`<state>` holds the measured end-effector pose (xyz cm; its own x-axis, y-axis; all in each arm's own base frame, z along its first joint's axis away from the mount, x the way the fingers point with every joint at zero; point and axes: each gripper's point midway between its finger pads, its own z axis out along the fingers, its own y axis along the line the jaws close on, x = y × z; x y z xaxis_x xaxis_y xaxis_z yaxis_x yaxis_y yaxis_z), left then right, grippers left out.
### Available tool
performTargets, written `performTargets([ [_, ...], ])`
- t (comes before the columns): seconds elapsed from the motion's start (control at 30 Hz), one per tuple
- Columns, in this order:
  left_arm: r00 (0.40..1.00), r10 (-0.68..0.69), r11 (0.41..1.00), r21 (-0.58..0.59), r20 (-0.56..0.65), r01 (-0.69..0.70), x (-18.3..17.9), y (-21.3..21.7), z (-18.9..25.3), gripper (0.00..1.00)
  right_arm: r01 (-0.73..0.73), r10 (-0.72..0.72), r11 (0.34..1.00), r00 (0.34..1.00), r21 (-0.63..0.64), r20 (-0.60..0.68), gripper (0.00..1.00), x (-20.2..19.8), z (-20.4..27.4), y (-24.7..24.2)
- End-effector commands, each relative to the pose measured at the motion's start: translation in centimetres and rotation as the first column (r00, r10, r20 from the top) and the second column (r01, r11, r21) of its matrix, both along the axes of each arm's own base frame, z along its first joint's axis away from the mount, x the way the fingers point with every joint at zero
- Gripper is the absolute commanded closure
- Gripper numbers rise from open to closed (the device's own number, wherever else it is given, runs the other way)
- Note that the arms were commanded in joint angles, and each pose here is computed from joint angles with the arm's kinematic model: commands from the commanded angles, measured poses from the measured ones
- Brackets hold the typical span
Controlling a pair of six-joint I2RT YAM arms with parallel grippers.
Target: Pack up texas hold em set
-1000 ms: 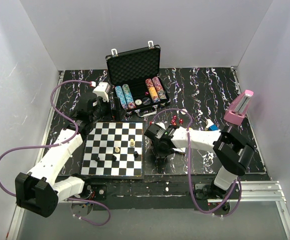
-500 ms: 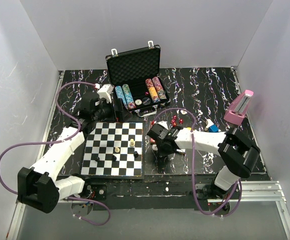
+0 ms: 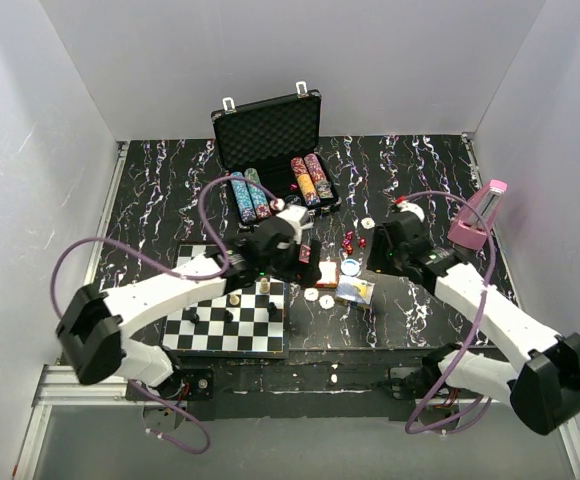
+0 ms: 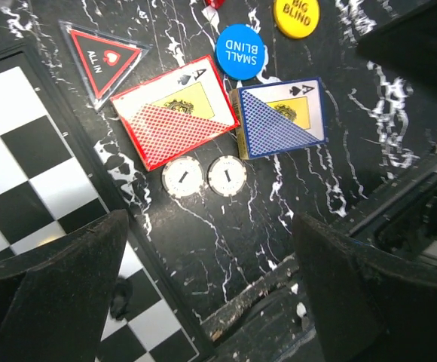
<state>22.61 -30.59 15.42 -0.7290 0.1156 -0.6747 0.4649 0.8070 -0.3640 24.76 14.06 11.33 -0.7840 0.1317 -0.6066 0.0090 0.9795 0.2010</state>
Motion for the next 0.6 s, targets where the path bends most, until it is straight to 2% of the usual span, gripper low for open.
performTargets([
  [0.0, 0.996, 0.058, 0.988, 0.138, 0.073, -0.067, 1.1, -1.9, -1.7, 0.13, 0.014, -0.017, 0.999, 0.996, 0.046, 0.082, 0.39, 0.5, 1.8, -1.3],
  [0.2, 0.998, 0.014, 0.954, 0.299, 0.057, -0.03, 0.9, -3.2, -5.2, 0.26, 0.012, -0.026, 0.992, 0.994, 0.127, 0.109, 0.4, -0.1, 2.3, -0.9],
  [0.3, 1.0, -0.001, 0.943, 0.333, 0.025, -0.008, 0.4, -3.5, -6.8, 0.3, 0.014, -0.029, 0.989, 0.995, 0.15, 0.1, 0.4, -0.6, 1.7, -0.8],
  [0.4, 1.0, -0.01, 0.937, 0.348, -0.022, 0.017, -0.3, -3.8, -8.4, 0.39, 0.013, -0.03, 0.987, 0.995, 0.163, 0.097, 0.4, -1.0, 1.4, -0.8],
  [0.57, 0.999, -0.009, 0.922, 0.388, -0.036, 0.022, -0.4, -3.5, -9.9, 0.41, 0.019, -0.036, 0.986, 0.994, 0.163, 0.104, 0.4, -1.3, 1.3, -1.1],
])
